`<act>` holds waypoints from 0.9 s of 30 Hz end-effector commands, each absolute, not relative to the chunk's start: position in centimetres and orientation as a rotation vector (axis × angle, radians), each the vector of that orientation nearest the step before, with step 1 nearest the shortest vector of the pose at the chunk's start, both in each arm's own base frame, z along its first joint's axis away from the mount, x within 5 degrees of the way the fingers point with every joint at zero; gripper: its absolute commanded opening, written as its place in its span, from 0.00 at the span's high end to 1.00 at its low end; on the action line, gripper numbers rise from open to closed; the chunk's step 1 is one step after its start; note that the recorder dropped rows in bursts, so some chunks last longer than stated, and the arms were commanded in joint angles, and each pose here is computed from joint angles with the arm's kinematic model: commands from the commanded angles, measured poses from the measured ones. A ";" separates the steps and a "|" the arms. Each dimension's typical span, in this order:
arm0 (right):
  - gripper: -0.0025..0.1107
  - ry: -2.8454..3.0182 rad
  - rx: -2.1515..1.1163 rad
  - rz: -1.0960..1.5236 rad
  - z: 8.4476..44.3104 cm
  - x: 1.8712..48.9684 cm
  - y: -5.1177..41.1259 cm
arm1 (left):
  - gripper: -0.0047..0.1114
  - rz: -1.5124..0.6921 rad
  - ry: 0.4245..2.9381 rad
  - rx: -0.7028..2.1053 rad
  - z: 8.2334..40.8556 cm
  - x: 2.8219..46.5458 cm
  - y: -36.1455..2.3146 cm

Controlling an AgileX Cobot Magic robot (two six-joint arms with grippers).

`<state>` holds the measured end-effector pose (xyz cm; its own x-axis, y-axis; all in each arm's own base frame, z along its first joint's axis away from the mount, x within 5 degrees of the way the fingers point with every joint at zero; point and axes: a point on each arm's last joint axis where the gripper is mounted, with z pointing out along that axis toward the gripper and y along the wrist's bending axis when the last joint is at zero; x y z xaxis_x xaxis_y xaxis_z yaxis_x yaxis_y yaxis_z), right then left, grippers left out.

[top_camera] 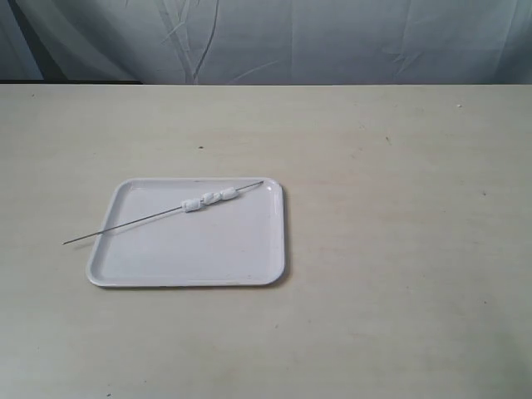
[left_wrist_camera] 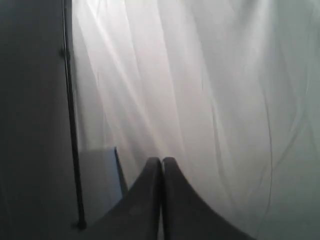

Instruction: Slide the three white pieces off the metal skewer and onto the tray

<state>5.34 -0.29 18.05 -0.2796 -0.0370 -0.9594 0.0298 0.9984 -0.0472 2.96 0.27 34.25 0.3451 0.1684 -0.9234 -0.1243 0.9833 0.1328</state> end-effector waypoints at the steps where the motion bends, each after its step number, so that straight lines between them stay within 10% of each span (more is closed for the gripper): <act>1: 0.98 1.842 -0.009 -0.064 18.1 5.3 -0.3 | 0.96 0.226 1.618 0.016 32.2 5.9 1.1; 19: 0.98 1.842 -0.009 -0.064 18.1 5.3 -0.3 | 0.96 -0.214 2.309 0.771 22.7 17.7 -4.3; 27: 0.98 1.842 -0.009 -0.064 18.1 5.3 -0.3 | 0.68 -0.066 2.378 1.199 19.1 22.7 -6.3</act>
